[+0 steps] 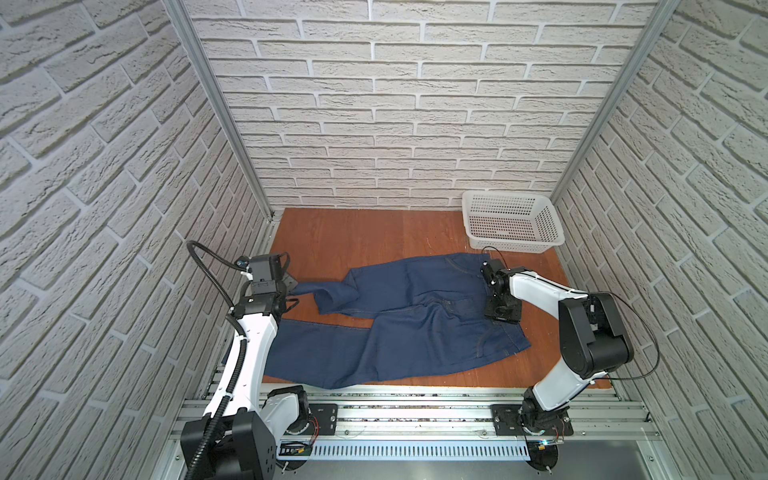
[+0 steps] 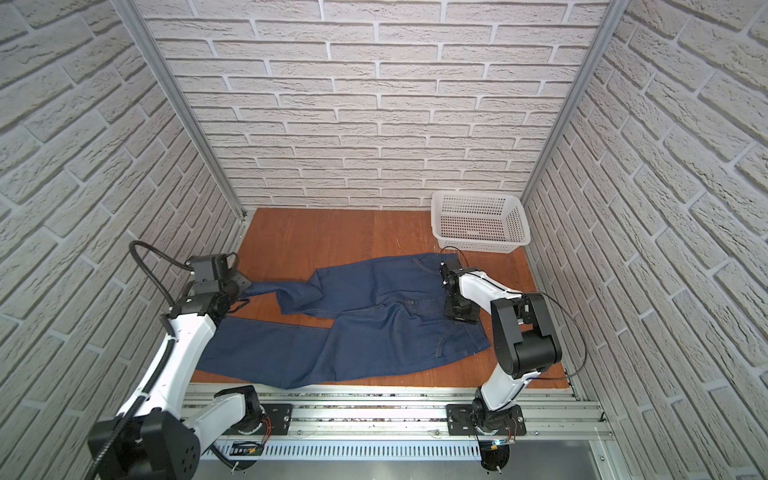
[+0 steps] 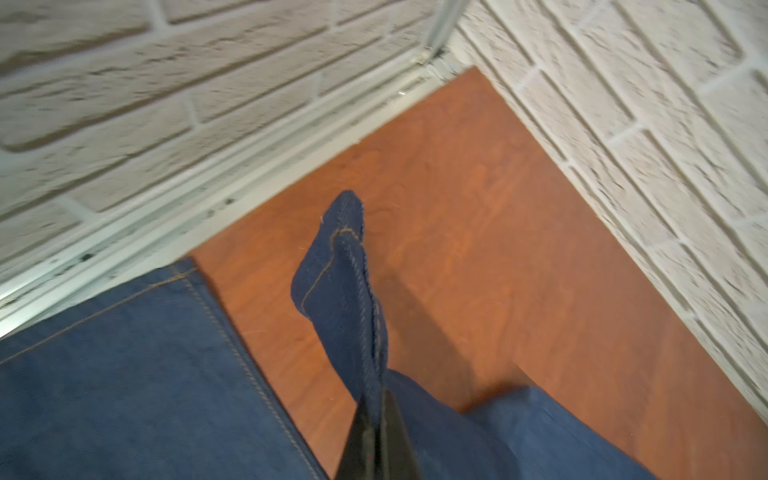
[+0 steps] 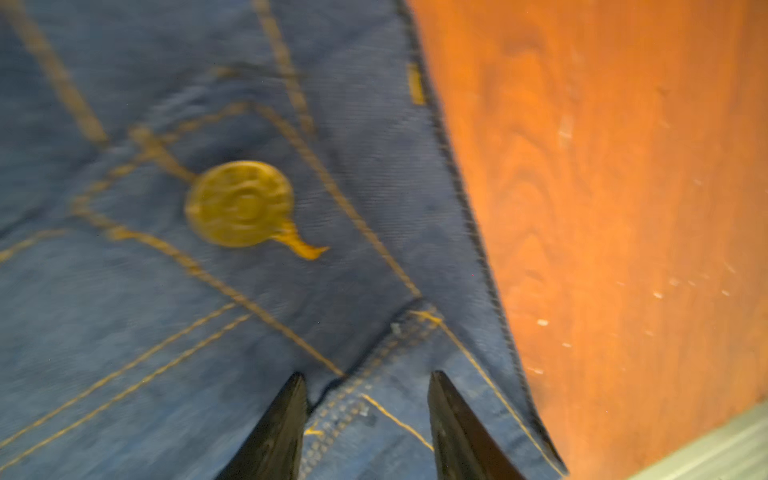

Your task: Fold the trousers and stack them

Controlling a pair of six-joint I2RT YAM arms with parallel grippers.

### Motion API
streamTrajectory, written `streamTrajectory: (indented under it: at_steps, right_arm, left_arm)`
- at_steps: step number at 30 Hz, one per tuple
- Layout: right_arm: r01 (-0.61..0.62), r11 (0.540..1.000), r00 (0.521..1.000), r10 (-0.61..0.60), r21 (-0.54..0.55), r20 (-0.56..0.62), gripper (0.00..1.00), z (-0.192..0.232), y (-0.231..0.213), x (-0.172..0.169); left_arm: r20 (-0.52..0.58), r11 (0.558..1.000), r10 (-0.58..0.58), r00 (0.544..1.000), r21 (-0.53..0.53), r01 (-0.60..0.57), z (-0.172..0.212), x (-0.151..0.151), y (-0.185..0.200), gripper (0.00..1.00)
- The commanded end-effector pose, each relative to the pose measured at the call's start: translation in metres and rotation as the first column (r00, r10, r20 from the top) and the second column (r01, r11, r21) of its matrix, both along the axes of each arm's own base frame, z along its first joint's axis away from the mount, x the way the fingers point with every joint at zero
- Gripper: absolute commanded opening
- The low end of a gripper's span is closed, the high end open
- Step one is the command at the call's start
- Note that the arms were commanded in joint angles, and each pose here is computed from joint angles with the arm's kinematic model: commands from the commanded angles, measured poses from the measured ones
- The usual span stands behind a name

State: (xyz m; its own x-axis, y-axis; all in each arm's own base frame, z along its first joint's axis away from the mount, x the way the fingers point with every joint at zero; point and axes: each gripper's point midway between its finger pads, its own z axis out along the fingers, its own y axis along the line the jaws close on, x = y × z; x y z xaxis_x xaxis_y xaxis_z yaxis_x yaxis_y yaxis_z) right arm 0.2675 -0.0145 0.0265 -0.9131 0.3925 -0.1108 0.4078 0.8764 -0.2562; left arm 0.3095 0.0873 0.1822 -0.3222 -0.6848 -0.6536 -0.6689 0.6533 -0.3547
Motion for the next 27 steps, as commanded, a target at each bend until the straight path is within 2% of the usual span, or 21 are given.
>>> streamTrajectory:
  at_steps: [1, 7, 11, 13, 15, 20, 27]
  right_arm:
    - [0.011, 0.999, 1.0, -0.013, -0.047, -0.029, 0.5, 0.008, -0.018, -0.014]
    - [0.088, 0.995, 0.995, -0.09, -0.049, -0.036, 0.5, 0.01, -0.037, -0.021]
    - [0.106, 0.994, 0.994, -0.106, 0.006, -0.008, 0.49, 0.014, -0.031, -0.02]
    - [0.073, 0.992, 0.996, -0.079, 0.101, 0.048, 0.47, 0.02, -0.014, -0.009]
    - [0.025, 0.988, 0.992, -0.043, 0.15, 0.121, 0.47, 0.035, 0.004, 0.005]
    - [-0.136, 0.972, 0.951, 0.074, 0.19, 0.3, 0.46, 0.082, 0.055, 0.043]
    - [-0.145, 0.962, 0.96, 0.081, 0.231, 0.268, 0.46, 0.055, 0.089, 0.089]
  left_arm:
    - [0.035, 0.998, 0.063, 0.997, 0.018, -0.064, 0.008, 0.007, 0.023, 0.0]
    - [0.017, 0.996, 0.077, 0.997, 0.04, -0.078, 0.01, 0.024, 0.043, 0.0]
    - [0.019, 0.997, 0.071, 0.997, 0.025, -0.071, 0.011, 0.031, 0.049, 0.0]
    - [0.03, 0.998, 0.059, 0.998, 0.016, -0.059, 0.012, 0.033, 0.047, 0.0]
    - [0.039, 0.999, 0.05, 0.998, 0.004, -0.05, 0.012, 0.035, 0.044, 0.0]
    - [0.051, 1.0, 0.016, 0.999, -0.017, -0.015, 0.014, 0.039, 0.038, 0.0]
    - [0.044, 1.0, 0.006, 0.999, -0.008, -0.006, 0.017, 0.04, 0.038, 0.0]
